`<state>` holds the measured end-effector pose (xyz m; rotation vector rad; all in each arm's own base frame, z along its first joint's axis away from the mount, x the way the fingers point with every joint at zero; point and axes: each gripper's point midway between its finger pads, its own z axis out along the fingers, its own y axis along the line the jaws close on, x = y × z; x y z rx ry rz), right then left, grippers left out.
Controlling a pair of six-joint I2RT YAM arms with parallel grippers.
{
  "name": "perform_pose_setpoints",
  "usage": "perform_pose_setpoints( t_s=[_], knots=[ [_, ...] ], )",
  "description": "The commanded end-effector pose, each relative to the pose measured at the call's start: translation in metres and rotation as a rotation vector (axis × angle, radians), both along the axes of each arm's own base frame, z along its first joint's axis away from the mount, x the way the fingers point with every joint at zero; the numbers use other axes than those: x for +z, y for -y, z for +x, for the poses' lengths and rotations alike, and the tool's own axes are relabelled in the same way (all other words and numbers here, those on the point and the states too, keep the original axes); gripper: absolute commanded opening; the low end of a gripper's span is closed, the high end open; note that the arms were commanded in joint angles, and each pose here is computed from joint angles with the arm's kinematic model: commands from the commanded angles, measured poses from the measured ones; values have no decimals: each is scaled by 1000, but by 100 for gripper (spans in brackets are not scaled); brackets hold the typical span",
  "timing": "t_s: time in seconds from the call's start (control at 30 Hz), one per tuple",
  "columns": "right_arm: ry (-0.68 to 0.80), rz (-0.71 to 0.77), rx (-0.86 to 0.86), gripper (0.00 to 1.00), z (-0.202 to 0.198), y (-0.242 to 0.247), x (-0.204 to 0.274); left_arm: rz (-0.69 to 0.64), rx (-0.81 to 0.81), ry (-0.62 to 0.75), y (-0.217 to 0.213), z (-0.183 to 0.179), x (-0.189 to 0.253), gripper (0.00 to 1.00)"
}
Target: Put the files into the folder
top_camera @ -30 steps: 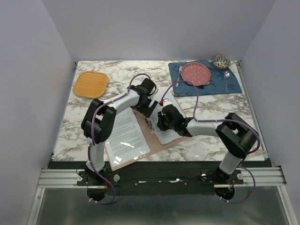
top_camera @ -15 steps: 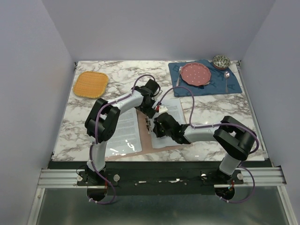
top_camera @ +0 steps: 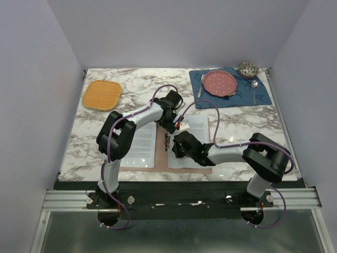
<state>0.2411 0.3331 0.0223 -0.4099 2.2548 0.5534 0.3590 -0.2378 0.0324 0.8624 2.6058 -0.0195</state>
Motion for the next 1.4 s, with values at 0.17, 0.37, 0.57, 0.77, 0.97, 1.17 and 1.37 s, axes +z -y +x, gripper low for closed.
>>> perform_pose_setpoints(
  t_s=[0.17, 0.37, 0.57, 0.77, 0.97, 1.17, 1.37],
  knots=[
    [194, 121, -26, 1, 14, 3, 54, -58, 66, 46, 10, 6, 65, 99],
    [204, 170, -6, 1, 13, -3, 54, -144, 137, -3, 21, 2, 79, 99],
    [296, 197, -31, 1, 16, 10, 75, -203, 216, 58, 21, 14, 102, 87],
    [417, 157, -16, 1, 25, 17, 103, -281, 196, -91, 21, 9, 78, 99],
    [447, 141, 4, 1, 36, 6, 123, -262, 284, 40, 18, 13, 69, 98],
    [417, 176, 107, 1, 44, -20, 116, -163, 329, 34, 26, 17, 44, 98],
    [343, 209, 216, 1, 41, -39, 102, -124, 365, 19, 25, 19, 27, 99]
  ],
)
